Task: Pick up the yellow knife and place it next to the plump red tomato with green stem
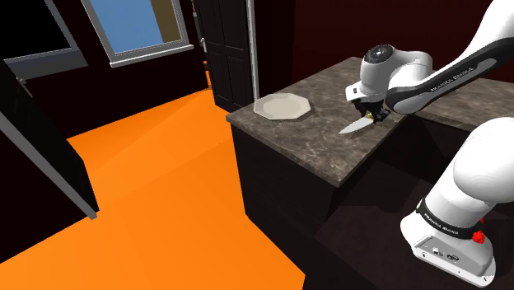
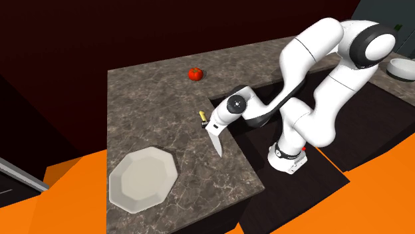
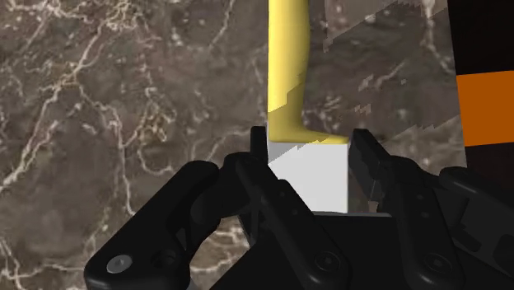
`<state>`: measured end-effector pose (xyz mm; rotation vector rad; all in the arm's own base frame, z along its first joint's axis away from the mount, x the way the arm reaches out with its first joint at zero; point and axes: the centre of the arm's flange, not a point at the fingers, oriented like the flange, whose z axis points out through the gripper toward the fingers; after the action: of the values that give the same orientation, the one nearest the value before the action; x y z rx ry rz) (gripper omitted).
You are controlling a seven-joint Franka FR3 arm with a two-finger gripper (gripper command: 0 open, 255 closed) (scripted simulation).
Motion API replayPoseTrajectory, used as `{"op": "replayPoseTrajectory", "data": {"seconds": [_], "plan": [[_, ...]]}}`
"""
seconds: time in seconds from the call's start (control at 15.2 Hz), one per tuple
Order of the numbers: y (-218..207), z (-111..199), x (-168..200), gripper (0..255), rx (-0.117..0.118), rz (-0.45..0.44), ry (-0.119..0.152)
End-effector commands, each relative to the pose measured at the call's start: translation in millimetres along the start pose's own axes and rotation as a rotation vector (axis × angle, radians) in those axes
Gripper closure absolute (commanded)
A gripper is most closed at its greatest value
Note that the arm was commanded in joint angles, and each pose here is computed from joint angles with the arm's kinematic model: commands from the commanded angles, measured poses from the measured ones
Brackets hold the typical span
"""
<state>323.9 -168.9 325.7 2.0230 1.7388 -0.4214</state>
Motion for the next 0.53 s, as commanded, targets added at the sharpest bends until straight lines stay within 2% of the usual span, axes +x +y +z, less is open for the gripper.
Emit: {"op": "replayPoseTrajectory", "data": {"seconds": [0.0, 0.46], "plan": [[0.8, -8.3, -4.6, 255, 0.001, -0.001, 0.001], [5.6, -40.0, -22.9, 255, 0.001, -0.001, 0.001]]}}
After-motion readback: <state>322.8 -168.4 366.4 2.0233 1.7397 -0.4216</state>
